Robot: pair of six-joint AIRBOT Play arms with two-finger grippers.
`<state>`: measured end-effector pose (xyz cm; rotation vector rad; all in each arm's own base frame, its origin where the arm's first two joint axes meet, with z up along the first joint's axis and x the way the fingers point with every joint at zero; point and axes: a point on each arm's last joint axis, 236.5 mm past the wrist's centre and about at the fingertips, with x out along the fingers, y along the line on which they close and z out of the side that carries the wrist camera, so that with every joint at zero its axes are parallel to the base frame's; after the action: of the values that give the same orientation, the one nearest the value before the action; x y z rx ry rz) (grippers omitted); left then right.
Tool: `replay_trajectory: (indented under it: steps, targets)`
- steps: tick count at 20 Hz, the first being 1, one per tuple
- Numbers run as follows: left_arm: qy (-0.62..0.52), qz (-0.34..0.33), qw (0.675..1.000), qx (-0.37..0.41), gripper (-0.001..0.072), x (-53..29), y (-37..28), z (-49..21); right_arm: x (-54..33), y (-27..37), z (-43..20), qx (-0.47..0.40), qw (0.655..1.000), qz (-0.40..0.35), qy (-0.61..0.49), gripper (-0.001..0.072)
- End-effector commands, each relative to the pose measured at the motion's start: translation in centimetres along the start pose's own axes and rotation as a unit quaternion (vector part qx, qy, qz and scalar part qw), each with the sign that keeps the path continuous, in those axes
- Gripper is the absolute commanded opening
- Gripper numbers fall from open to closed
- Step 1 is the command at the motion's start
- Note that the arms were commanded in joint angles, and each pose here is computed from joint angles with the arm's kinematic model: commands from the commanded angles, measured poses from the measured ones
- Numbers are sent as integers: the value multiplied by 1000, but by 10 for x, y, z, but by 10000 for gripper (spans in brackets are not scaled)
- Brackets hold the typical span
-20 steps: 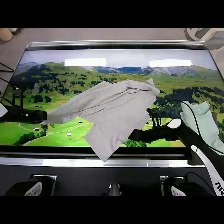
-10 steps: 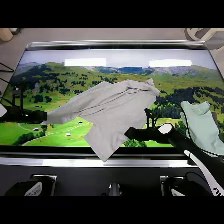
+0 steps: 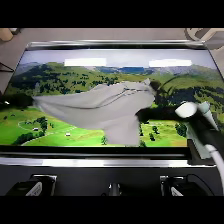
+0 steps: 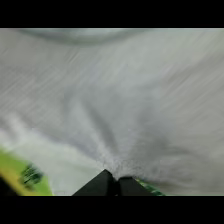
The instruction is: Fold the shirts.
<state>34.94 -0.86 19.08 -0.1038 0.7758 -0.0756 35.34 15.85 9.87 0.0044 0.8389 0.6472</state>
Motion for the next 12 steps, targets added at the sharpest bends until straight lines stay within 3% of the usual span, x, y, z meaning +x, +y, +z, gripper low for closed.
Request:
replay_trajectory:
  steps: [1,3,5,8,12]
  targets:
    - [-293,-14,956,-9,28,-183,-30,133,-257,-33,131,-207,910,-314,-173,26]
    - [-467,-38,883,-13,28,-323,-51,170,-420,20,171,-259,798,-440,-320,25]
    - [-555,-85,827,-22,28,-413,-73,167,-505,74,172,-274,736,-464,-409,26]
    - [-580,-119,806,-16,28,-451,-90,150,-544,102,164,-277,710,-469,-446,26]
    - [-558,-95,824,0,28,-437,-86,146,-537,96,159,-273,722,-471,-427,26]
